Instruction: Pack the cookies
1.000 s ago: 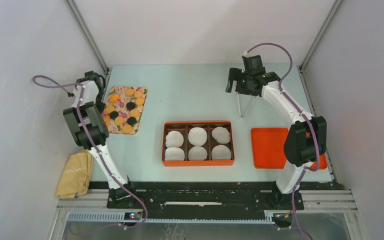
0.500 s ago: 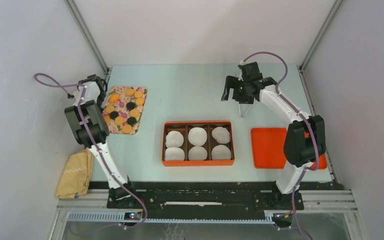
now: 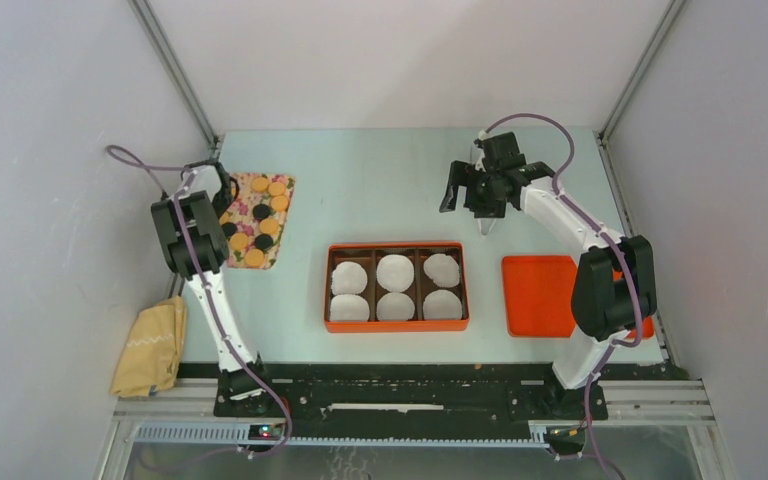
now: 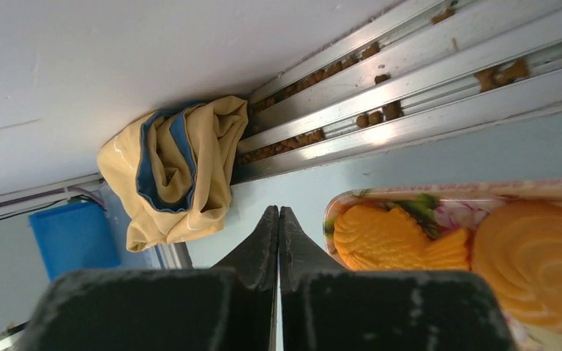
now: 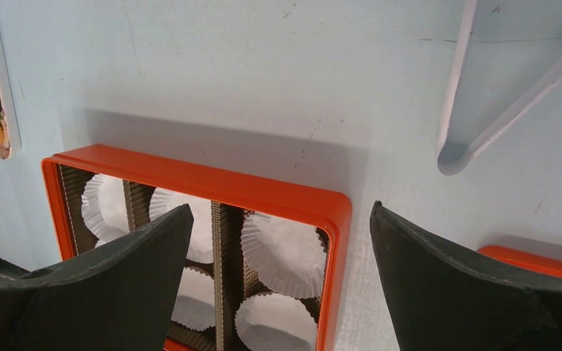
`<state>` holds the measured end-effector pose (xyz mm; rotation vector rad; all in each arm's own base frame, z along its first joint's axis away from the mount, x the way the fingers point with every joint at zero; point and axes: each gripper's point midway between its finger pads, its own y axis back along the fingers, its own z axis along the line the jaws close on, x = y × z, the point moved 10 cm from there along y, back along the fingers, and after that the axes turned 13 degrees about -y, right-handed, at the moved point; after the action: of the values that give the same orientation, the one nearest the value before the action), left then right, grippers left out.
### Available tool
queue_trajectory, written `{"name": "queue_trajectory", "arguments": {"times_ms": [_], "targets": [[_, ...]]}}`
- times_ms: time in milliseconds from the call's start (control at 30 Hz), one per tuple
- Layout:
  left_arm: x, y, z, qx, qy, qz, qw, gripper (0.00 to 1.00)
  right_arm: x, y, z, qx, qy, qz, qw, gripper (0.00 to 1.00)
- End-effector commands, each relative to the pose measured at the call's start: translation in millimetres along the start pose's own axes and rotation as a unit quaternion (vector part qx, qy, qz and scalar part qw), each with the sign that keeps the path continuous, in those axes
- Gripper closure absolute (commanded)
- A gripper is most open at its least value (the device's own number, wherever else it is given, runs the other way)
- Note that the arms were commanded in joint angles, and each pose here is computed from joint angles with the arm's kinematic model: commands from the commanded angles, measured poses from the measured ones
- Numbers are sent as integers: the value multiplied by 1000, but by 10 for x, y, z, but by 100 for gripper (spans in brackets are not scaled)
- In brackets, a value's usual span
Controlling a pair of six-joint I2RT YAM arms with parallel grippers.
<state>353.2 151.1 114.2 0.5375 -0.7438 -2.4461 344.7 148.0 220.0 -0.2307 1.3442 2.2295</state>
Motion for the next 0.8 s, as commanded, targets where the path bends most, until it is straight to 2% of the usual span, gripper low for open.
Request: {"name": "queue_trajectory", "arguments": {"times_ms": [0, 100, 267, 600, 700, 767], "targets": [[12, -7, 36, -22, -16, -2, 1000, 100, -18, 168, 118, -32, 1, -19, 999, 0], [44, 37, -33, 7, -24, -3, 1000, 100, -21, 176, 119, -33, 0, -20, 999, 0], [52, 77, -19, -5, -36, -12, 999, 100, -39, 210, 105, -30, -1, -25, 999, 0], [-1, 209, -113, -41, -152, -37, 987, 100, -79, 272, 88, -38, -11, -30, 999, 0], [34, 357, -163, -48, -188, -53, 979, 100, -82, 289, 85, -36, -12, -32, 999, 0], [32, 500, -121, -42, -183, -71, 980, 100, -86, 300, 88, -36, -11, -35, 999, 0]]}}
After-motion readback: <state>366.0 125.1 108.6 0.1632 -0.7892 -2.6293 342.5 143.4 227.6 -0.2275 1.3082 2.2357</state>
